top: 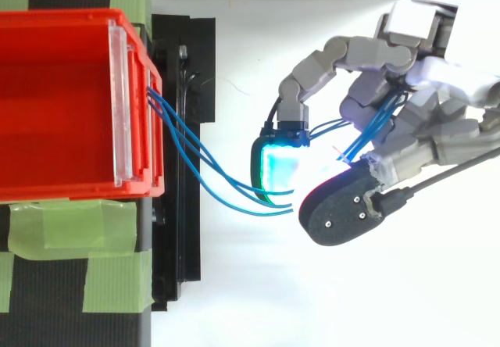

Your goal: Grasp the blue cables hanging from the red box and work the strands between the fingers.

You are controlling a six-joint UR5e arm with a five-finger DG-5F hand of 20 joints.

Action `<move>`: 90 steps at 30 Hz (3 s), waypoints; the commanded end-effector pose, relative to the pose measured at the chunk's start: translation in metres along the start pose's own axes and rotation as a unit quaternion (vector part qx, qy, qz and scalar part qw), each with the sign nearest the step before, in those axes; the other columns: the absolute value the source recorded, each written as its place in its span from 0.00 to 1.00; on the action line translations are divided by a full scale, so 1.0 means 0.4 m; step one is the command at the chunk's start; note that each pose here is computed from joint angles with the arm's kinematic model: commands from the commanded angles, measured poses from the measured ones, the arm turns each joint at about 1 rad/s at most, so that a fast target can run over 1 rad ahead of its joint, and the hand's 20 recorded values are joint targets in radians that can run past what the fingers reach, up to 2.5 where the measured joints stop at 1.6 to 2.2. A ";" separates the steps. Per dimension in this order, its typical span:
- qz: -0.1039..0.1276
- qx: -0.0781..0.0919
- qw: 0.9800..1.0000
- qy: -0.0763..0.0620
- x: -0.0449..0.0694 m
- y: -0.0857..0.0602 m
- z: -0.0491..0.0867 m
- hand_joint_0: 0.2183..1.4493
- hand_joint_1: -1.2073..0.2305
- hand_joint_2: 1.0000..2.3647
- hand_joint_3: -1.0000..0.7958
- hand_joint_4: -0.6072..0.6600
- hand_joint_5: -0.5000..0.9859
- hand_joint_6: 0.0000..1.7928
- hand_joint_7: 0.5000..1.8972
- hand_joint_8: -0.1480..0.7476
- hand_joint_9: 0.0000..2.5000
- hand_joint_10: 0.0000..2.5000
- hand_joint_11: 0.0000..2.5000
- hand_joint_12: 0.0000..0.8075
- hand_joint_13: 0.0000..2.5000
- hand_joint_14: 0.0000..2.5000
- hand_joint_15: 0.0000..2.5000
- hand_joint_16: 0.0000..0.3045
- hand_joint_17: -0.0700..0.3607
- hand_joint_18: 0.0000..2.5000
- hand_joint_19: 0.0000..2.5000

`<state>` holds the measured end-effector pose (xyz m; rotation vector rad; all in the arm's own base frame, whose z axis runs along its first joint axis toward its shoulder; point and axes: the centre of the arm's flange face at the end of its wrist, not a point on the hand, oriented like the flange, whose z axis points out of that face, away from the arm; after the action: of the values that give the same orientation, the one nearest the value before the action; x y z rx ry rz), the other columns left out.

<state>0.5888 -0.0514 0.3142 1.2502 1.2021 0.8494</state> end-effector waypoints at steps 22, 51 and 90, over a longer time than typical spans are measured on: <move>0.000 0.000 1.000 -0.001 -0.001 0.000 0.000 0.71 0.31 0.24 0.56 0.49 0.40 0.55 0.22 0.56 0.47 1.00 0.84 0.63 0.62 1.00 0.50 0.24 0.54 0.71 0.27; 0.003 -0.006 1.000 -0.001 0.002 0.003 0.003 0.77 0.25 0.01 0.49 0.48 0.31 0.45 0.25 0.56 0.47 1.00 0.84 0.63 0.62 1.00 0.50 0.24 0.54 0.71 0.27; 0.003 -0.006 1.000 0.000 0.001 0.003 0.003 0.49 0.25 0.00 0.06 0.57 0.33 0.41 0.27 0.56 0.47 1.00 0.84 0.63 0.62 1.00 0.50 0.24 0.54 0.71 0.27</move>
<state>0.5903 -0.0509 0.3152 1.2442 1.1921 0.8603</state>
